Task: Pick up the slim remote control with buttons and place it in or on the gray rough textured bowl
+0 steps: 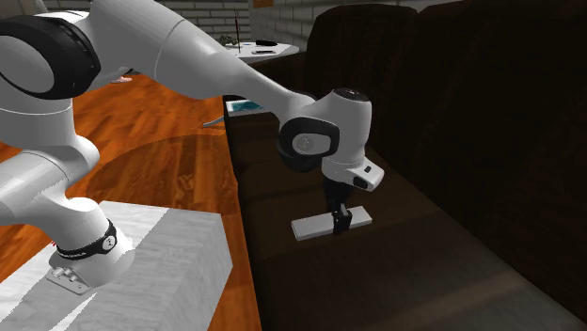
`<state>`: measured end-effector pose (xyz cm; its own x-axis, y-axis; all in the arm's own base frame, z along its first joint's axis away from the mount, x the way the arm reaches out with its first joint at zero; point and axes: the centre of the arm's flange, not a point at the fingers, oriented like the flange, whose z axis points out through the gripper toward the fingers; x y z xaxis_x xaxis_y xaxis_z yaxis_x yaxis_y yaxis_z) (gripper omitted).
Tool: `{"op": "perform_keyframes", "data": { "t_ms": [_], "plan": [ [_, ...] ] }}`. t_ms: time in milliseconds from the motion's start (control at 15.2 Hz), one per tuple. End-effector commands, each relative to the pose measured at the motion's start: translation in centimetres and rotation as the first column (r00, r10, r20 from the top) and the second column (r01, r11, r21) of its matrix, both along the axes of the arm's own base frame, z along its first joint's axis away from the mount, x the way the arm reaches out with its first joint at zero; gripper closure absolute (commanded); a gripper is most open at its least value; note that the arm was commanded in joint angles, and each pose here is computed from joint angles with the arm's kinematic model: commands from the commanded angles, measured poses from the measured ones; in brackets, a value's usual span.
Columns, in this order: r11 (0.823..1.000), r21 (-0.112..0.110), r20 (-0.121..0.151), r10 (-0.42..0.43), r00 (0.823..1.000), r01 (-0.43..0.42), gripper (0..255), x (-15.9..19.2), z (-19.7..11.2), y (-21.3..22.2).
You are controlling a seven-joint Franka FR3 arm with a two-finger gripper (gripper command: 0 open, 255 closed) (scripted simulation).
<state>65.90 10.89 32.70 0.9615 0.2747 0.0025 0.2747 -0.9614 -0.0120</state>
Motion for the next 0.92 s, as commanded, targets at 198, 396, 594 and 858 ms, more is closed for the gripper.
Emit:
{"op": "perform_keyframes", "data": {
  "t_ms": [198, 396, 594, 858],
  "plan": [
    [1.0, -0.001, -0.002, -0.001, 1.0, 0.001, 255, 0.0, -0.1, 0.0],
    [1.0, -0.001, -0.002, -0.001, 1.0, 0.001, 255, 0.0, 0.9, 0.0],
    [1.0, -0.001, -0.002, -0.001, 1.0, 0.001, 255, 0.0, 2.5, 0.0],
    [1.0, -0.001, -0.002, -0.001, 1.0, 0.001, 255, 0.0, 4.6, 0.0]
  ]
}}
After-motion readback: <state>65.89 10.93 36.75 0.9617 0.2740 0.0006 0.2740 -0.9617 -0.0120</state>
